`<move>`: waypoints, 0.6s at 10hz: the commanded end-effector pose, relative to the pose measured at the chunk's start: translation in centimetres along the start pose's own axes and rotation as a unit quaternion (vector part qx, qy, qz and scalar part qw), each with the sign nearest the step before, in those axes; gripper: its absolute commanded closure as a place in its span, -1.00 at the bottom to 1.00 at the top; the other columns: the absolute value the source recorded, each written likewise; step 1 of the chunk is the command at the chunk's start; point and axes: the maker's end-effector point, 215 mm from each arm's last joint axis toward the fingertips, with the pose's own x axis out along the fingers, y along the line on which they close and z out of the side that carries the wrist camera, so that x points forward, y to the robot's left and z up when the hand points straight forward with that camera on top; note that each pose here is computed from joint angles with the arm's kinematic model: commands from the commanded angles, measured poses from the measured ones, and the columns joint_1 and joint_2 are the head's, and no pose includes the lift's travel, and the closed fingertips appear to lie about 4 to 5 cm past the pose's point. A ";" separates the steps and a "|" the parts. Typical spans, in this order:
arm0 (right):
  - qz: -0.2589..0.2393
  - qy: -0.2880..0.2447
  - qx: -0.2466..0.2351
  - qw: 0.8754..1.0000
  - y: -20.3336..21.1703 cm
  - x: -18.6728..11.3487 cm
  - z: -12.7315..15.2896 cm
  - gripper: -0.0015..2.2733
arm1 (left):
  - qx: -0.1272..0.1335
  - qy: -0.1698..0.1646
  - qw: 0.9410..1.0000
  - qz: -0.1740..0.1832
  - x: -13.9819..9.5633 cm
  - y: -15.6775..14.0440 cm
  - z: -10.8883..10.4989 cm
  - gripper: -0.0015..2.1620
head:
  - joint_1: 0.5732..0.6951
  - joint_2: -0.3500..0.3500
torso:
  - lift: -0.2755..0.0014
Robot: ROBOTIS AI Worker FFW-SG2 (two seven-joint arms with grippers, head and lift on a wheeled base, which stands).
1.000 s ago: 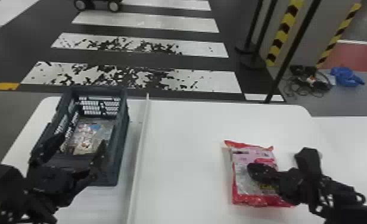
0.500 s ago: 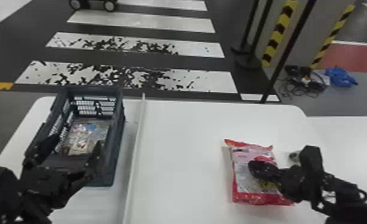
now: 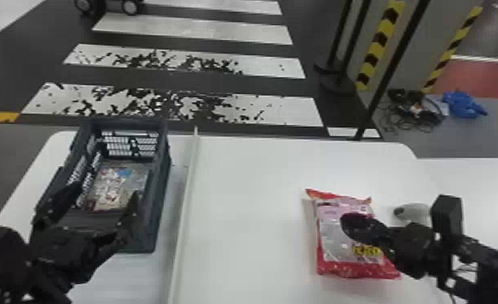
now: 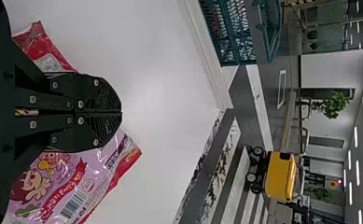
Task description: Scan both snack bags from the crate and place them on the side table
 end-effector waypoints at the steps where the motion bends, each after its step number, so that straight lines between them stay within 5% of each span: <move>1: 0.024 -0.008 0.005 1.000 3.0 0.1 0.4 0.95 | 0.000 0.001 1.000 0.000 0.0 0.0 -0.1 -0.96 | 1.00 -0.31 | 0.28; 6: 0.082 0.015 0.012 0.996 8.5 3.6 -2.1 0.95 | -0.001 0.003 1.000 0.000 0.0 0.0 -0.3 -0.96 | 1.00 -0.07 | 0.28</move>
